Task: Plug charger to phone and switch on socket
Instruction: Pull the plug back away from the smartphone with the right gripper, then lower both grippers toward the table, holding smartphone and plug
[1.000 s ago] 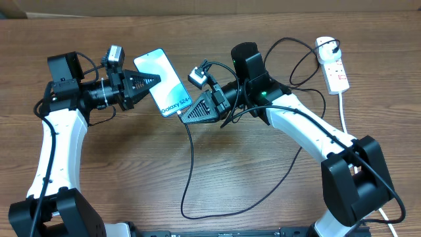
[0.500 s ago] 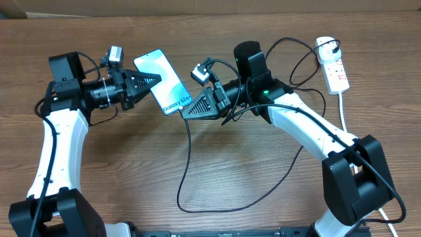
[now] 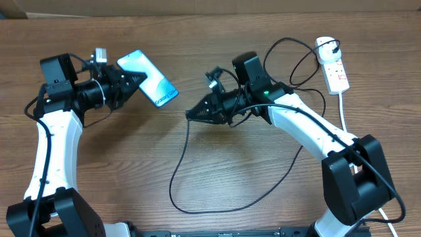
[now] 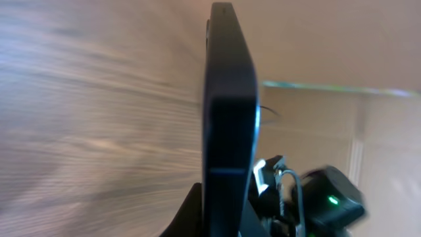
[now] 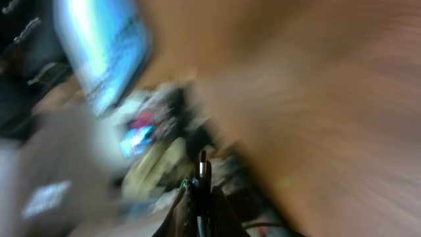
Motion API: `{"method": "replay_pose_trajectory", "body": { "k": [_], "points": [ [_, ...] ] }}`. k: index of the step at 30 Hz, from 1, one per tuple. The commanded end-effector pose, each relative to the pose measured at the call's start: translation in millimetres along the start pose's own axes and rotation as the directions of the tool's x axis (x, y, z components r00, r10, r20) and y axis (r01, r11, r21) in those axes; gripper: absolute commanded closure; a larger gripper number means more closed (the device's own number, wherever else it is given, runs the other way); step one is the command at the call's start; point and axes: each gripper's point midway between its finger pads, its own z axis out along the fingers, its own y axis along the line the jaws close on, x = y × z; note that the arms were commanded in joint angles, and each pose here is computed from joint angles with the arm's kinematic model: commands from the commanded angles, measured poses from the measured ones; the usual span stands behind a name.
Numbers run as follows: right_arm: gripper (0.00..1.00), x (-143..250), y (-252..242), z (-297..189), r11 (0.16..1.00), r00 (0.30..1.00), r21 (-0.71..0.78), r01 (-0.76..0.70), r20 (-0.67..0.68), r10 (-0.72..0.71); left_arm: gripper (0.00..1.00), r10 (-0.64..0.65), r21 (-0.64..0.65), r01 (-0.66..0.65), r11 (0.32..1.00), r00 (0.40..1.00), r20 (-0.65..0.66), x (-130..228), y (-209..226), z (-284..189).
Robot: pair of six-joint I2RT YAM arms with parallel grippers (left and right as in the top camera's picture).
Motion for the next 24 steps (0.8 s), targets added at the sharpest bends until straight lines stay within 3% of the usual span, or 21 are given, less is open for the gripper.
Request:
{"method": "replay_pose_trajectory", "body": {
  "k": [1,5,10,13,20,24],
  "points": [
    [0.96,-44.4,-73.2,-22.1,0.92,0.956,0.384,-0.082,0.29,-0.035,0.96,0.09,-0.194,-0.078,0.978,0.995,0.049,-5.1,31.1,-2.5],
    [0.96,-53.3,-118.4,-54.2,0.779,0.896,0.572,-0.256,0.443,-0.031,0.96,0.086,-0.435,-0.06,0.899,0.995,0.04,6.2,71.6,-6.7],
    [0.96,-51.0,-139.3,-67.2,0.699,0.865,0.624,-0.35,0.501,-0.014,0.96,0.127,-0.614,-0.1,0.783,0.992,0.001,21.5,92.8,-4.6],
    [0.96,-49.7,-157.8,-78.4,0.624,0.828,0.648,-0.436,0.56,-0.003,0.96,0.174,-0.731,-0.128,0.67,0.985,-0.013,29.4,102.7,-4.2],
    [0.96,-47.7,-163.9,-76.7,0.611,0.833,0.657,-0.442,0.553,0.007,0.96,0.234,-0.82,-0.176,0.544,0.971,-0.052,43.3,107.3,9.1],
    [0.96,-45.4,-165.0,-77.1,0.605,0.835,0.661,-0.444,0.55,0.013,0.96,0.167,-0.84,-0.203,0.503,0.976,-0.136,56.9,134.5,30.7]
  ]
}}
